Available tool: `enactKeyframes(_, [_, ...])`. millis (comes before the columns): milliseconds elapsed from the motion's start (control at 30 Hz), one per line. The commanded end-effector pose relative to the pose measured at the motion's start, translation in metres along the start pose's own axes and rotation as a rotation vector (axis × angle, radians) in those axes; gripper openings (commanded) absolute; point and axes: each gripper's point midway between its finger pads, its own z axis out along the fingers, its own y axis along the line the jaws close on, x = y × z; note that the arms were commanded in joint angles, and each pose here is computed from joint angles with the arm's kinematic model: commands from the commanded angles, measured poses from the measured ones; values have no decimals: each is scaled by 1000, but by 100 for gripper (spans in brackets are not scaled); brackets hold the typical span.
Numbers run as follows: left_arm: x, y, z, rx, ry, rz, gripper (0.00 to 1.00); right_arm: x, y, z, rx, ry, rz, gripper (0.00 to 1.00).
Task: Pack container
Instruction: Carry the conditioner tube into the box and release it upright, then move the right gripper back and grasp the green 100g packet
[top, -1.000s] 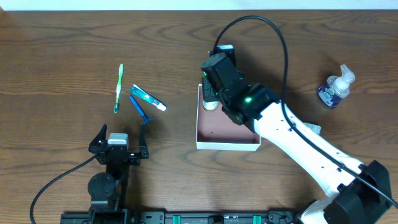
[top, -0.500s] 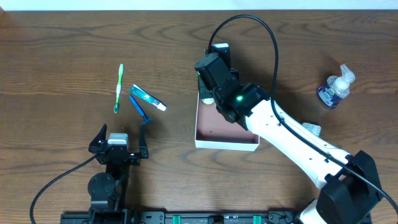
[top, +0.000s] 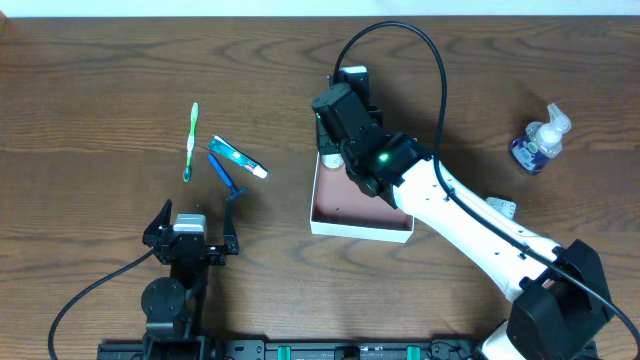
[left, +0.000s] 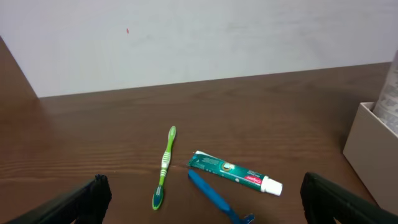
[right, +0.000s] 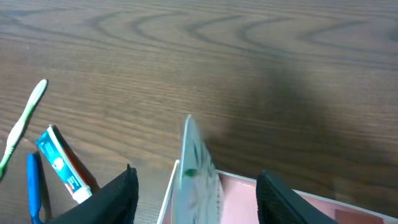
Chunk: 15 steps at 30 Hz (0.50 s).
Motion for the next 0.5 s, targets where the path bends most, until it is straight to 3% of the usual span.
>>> enactKeyframes(0, [15,-1,1,2,48,-7,98,-9,14,-14,-40,-27,-12,59])
enactKeyframes(100, [15,-1,1,2,48,-7,98,-19,19,-34,-78,-56,-14,61])
enactKeyframes(267, [15,-1,1,2,48,-7,98,-45,12,-93,-129,-129,12,74])
enactKeyframes(467, [15,-1,1,2,48,-7,98,-47,-52,-157,-56,-117,50,77])
